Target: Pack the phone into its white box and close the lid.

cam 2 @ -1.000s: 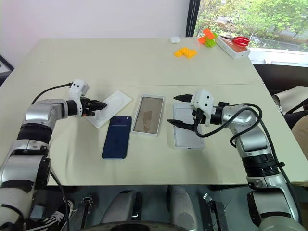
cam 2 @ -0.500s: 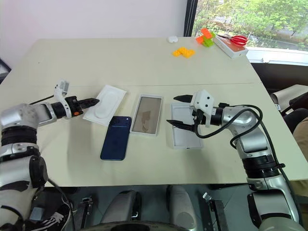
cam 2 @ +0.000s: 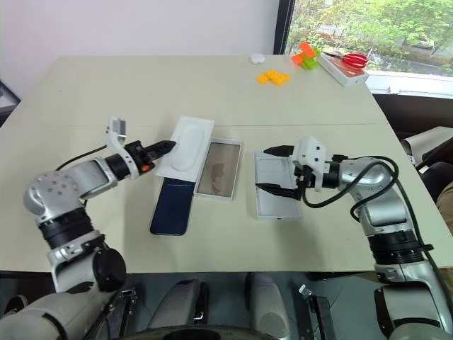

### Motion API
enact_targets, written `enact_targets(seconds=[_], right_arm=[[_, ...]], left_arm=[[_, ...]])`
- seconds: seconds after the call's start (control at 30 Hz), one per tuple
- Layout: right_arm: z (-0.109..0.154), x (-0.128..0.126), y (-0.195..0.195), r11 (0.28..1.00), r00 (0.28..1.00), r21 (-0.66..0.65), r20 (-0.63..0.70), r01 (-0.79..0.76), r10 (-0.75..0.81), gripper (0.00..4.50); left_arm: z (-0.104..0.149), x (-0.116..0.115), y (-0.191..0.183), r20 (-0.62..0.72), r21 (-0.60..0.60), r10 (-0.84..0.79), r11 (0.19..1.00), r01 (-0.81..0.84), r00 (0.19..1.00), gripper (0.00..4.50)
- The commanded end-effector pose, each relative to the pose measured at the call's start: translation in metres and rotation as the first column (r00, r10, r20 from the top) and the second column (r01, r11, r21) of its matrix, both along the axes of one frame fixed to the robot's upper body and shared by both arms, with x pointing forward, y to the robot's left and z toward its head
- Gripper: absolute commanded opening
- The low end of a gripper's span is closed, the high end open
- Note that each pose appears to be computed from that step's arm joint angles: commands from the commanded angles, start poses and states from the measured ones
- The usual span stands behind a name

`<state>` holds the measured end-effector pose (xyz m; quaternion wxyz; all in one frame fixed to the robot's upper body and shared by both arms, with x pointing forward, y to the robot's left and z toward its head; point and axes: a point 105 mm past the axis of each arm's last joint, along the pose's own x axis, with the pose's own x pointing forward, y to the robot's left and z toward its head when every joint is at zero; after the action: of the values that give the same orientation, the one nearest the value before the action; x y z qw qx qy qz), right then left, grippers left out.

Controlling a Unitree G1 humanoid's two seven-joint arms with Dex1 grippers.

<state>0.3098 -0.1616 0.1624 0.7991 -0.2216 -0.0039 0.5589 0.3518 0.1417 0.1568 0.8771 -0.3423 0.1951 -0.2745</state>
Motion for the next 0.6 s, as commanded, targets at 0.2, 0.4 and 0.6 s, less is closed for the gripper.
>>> enact_targets(seconds=[0.2, 0.4, 0.6], right_arm=[[0.014, 0.002, -0.005, 1.000, 0.998, 0.026, 0.054, 0.017, -0.018, 4.50], [0.014, 0.003, -0.005, 0.999, 0.998, 0.026, 0.059, 0.025, -0.026, 4.50], [0.014, 0.003, -0.003, 0.999, 0.998, 0.033, 0.061, 0.024, -0.026, 4.50]], left_arm=[[-0.005, -0.012, -0.039, 0.054, 0.124, 0.000, 0.992, -0.007, 0.999, 0.05], [-0.016, -0.012, -0.044, 0.061, 0.213, 0.020, 0.976, -0.032, 0.998, 0.05], [-0.006, -0.005, -0.042, 0.112, 0.191, 0.074, 0.977, -0.095, 0.991, 0.05]])
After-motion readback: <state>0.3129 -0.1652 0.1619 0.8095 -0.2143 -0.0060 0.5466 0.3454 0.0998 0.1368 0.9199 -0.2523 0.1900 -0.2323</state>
